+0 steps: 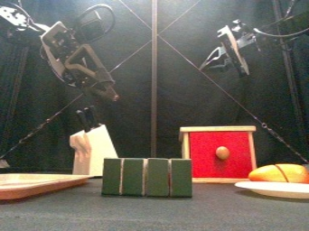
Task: Grab carrot
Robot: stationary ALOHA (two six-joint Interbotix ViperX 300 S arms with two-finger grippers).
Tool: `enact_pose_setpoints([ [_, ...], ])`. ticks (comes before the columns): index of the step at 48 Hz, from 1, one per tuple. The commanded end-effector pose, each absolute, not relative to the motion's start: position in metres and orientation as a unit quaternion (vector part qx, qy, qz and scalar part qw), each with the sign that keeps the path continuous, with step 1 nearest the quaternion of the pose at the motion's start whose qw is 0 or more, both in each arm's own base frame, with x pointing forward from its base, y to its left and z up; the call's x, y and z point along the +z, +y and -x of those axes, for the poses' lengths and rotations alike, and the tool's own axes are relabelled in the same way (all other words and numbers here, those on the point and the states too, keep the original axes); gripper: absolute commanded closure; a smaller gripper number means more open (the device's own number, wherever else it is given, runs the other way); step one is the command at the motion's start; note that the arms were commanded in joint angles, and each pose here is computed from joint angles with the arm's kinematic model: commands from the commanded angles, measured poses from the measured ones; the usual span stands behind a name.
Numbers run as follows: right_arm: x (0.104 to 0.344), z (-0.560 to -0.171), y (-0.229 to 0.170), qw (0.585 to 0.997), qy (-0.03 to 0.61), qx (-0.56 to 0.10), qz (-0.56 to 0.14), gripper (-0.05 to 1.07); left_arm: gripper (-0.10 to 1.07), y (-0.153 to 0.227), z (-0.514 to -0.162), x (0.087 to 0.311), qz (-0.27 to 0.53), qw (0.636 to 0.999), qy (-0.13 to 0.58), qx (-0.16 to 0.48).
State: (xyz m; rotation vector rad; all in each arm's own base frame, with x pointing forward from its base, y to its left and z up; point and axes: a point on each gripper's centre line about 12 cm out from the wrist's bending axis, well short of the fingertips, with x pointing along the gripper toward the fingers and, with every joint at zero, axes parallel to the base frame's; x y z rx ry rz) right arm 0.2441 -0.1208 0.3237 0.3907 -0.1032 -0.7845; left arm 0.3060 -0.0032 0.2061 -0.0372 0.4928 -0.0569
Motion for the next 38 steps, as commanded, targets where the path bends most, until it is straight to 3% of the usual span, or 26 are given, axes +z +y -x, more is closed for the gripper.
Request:
enact_pose_setpoints([
  [1, 0.331, -0.237, -0.121, 0.88, -0.05, -0.432, -0.192, 0.52, 0.11, -0.003, -0.309, 0.21, 0.019, 0.971, 0.236, -0.03],
  [7, 0.327, -0.236, -0.11, 0.866, 0.016, -0.449, -0.221, 0.52, 0.11, -0.004, -0.309, 0.211, 0.019, 0.972, 0.234, -0.031],
  [21, 0.327, -0.229, -0.056, 0.877, 0.131, -0.337, -0.318, 0.52, 0.11, -0.004, -0.309, 0.21, 0.019, 0.971, 0.235, -0.031],
  [30, 0.298, -0.223, -0.031, 0.824, 0.235, -0.361, -0.368, 0.52, 0.11, -0.003, -0.309, 0.209, 0.025, 0.971, 0.237, -0.029],
  [38, 0.279, -0.216, -0.005, 0.792, 0.321, -0.376, -0.359, 0.52, 0.11, -0.004, -0.31, 0.206, 0.033, 0.97, 0.238, -0.03],
])
